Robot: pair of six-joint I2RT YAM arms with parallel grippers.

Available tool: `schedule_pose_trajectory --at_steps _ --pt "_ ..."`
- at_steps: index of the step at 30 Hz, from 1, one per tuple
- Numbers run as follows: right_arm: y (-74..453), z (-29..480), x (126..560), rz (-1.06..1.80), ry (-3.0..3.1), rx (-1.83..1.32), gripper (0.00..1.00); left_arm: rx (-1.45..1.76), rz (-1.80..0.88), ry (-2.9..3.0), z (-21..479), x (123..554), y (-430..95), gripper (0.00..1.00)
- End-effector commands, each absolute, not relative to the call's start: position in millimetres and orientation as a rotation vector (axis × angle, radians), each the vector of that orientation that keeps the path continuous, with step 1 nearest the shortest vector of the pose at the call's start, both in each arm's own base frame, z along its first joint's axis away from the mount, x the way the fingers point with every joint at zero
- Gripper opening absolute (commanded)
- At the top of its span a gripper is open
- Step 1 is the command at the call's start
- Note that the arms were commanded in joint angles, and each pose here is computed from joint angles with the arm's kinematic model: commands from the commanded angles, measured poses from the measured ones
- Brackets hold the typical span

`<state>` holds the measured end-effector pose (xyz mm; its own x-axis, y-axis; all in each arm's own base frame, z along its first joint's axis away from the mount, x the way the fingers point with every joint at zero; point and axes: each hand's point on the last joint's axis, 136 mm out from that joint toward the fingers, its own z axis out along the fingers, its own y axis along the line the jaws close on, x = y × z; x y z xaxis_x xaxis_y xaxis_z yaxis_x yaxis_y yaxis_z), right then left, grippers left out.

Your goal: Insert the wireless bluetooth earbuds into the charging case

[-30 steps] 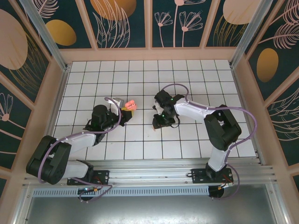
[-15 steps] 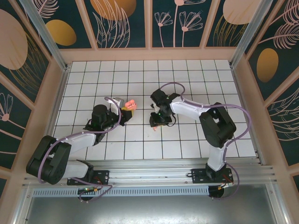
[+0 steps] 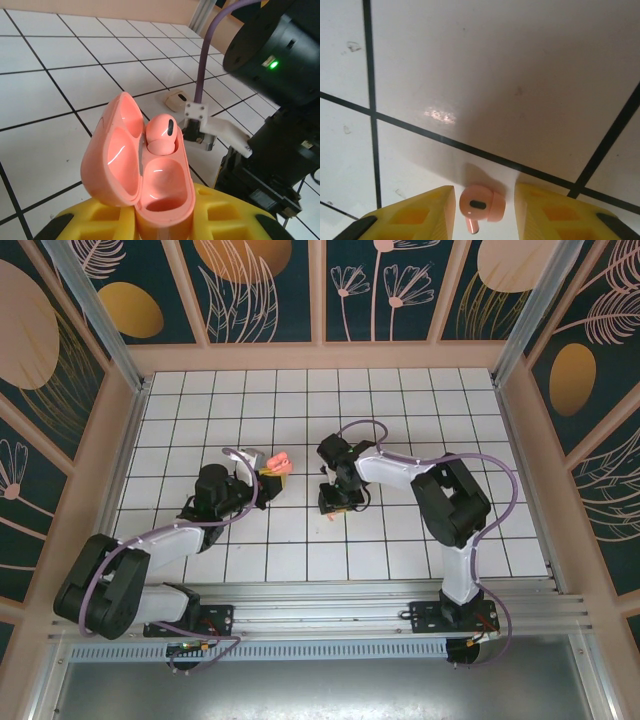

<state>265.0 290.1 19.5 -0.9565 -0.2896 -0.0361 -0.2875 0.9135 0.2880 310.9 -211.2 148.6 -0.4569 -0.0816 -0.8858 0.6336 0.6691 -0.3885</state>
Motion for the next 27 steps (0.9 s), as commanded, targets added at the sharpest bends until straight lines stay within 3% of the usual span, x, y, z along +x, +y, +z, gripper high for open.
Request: schedule_pose_trajectory --at_steps 1,27 --pt "292.0 17.3 268.6 -0.424 -3.084 0.470 0.36 0.432 -0.870 1.812 167.4 314.5 -208.2 0.22" --pt "292.4 13.4 269.5 -0.413 -3.095 0.468 0.29 0.426 -0.862 1.831 162.0 311.4 -205.9 0.21"
